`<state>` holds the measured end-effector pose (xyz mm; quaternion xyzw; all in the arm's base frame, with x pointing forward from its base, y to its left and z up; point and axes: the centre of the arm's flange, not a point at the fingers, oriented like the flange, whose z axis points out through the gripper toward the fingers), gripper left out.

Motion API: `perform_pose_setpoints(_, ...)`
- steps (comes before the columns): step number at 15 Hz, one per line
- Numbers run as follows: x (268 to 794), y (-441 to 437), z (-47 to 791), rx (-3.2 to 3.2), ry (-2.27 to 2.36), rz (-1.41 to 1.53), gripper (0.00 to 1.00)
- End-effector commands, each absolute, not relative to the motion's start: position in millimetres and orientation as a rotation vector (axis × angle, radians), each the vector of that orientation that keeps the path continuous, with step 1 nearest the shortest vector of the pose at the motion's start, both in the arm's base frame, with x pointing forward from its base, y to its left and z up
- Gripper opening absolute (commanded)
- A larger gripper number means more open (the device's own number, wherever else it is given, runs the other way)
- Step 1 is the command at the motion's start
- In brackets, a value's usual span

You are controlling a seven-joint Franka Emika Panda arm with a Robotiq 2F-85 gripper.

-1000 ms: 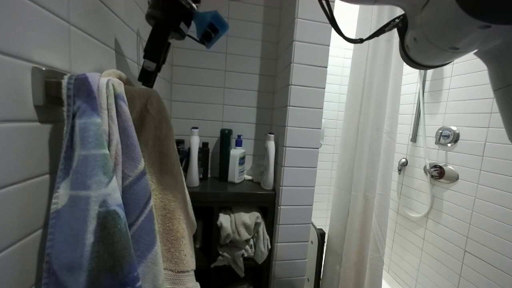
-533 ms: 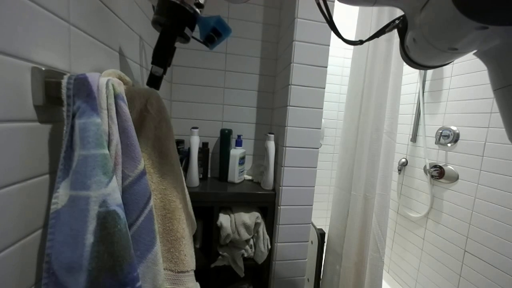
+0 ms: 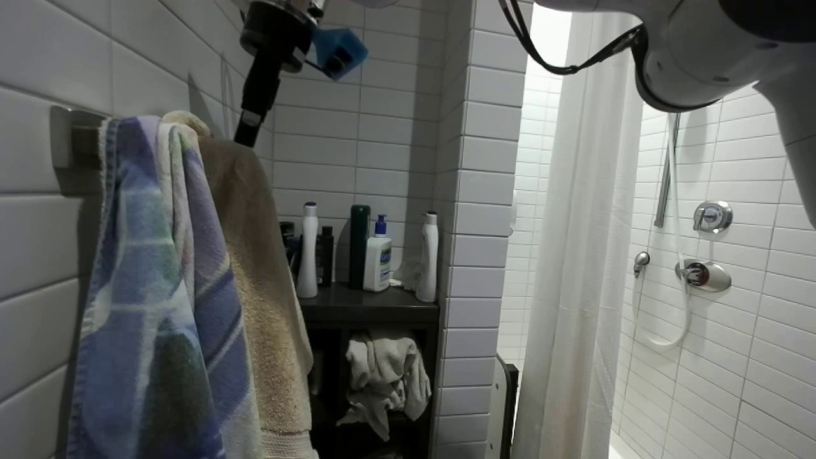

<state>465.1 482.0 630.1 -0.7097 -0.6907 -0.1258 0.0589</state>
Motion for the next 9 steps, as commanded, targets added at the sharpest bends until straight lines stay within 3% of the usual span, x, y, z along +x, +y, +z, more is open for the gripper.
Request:
perform_pose_setpoints(1,469.2,486.9,632.6,-2.144,-2.124,-0.408,1.00)
perform_pose_setpoints(9,467.7,483.7,624.6,-2.151,-2.129,-0.380,1.00)
